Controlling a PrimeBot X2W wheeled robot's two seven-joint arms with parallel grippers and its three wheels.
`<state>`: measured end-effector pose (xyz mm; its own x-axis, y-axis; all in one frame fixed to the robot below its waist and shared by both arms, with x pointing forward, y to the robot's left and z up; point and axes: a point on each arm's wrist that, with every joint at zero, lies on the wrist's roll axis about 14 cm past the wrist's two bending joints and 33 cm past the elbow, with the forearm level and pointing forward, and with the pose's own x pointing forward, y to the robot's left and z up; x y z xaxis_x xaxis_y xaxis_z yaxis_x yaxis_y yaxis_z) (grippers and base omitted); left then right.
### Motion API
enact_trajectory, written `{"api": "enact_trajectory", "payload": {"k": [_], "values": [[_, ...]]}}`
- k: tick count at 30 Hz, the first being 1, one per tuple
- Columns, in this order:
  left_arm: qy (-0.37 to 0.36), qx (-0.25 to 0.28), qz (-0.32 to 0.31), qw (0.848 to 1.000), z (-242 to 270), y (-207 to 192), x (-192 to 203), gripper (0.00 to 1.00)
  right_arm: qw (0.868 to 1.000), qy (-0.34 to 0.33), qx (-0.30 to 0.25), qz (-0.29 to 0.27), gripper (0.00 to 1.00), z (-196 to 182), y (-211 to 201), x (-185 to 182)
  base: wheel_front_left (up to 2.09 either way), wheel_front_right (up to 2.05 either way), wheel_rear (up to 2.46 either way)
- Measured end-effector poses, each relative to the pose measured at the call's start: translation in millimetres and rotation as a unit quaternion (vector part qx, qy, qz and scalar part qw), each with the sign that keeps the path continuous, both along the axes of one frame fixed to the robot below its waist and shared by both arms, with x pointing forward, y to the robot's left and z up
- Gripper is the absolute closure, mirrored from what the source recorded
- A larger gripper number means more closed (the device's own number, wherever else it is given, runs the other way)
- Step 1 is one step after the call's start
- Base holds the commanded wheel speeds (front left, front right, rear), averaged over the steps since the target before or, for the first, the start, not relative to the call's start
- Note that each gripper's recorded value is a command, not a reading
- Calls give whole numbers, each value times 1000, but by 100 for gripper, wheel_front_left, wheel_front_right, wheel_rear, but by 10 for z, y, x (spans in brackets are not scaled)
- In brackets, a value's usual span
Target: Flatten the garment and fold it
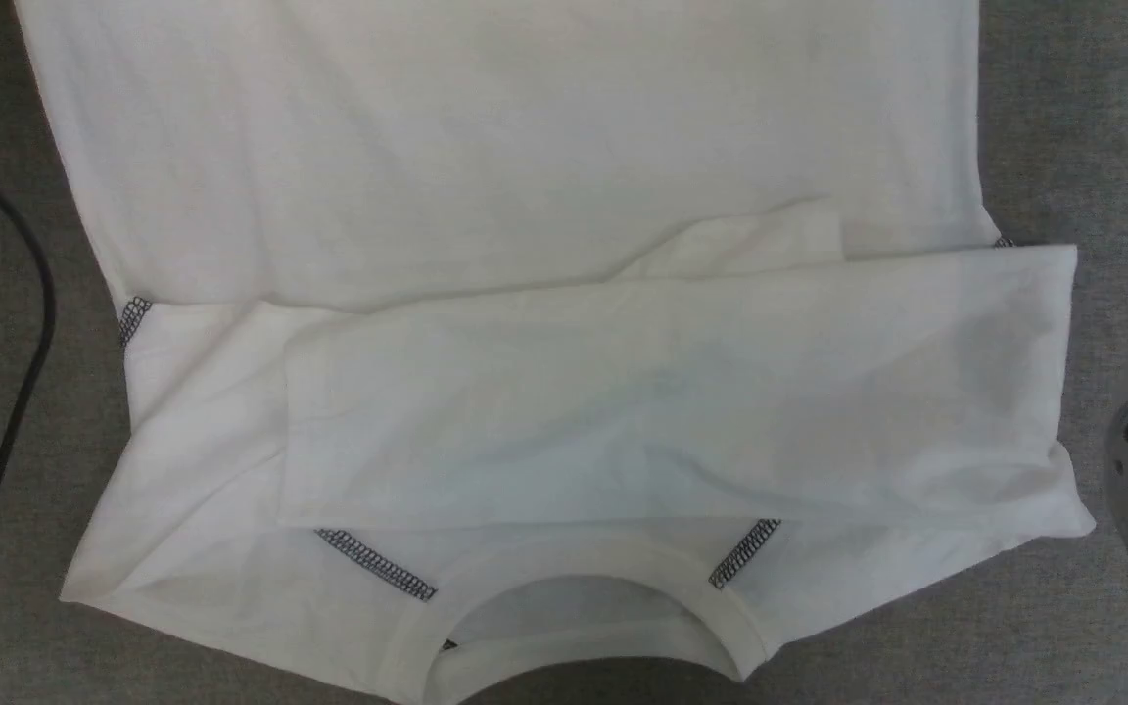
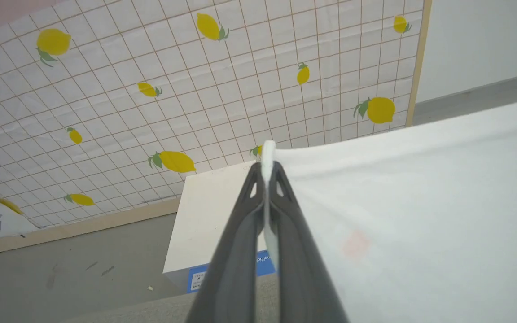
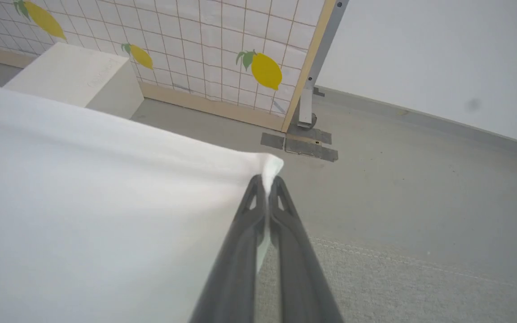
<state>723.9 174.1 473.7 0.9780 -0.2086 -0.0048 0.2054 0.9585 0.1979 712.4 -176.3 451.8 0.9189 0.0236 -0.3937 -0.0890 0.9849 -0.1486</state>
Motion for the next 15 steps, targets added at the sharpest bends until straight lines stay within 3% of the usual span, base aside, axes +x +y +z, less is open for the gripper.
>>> {"api": "enact_trajectory", "payload": {"k": [5,7,15], "values": [[-14,-31,-17,999,144,7,-202,100,998,-49,0,43,100,290,148,-119,0,0,0],[3,-40,-28,999,78,52,-551,100,995,-63,2,77,100,389,195,-410,0,0,0],[31,-80,-26,996,128,143,-1455,100,989,-78,14,123,100,591,176,-1287,0,0,0]]}}
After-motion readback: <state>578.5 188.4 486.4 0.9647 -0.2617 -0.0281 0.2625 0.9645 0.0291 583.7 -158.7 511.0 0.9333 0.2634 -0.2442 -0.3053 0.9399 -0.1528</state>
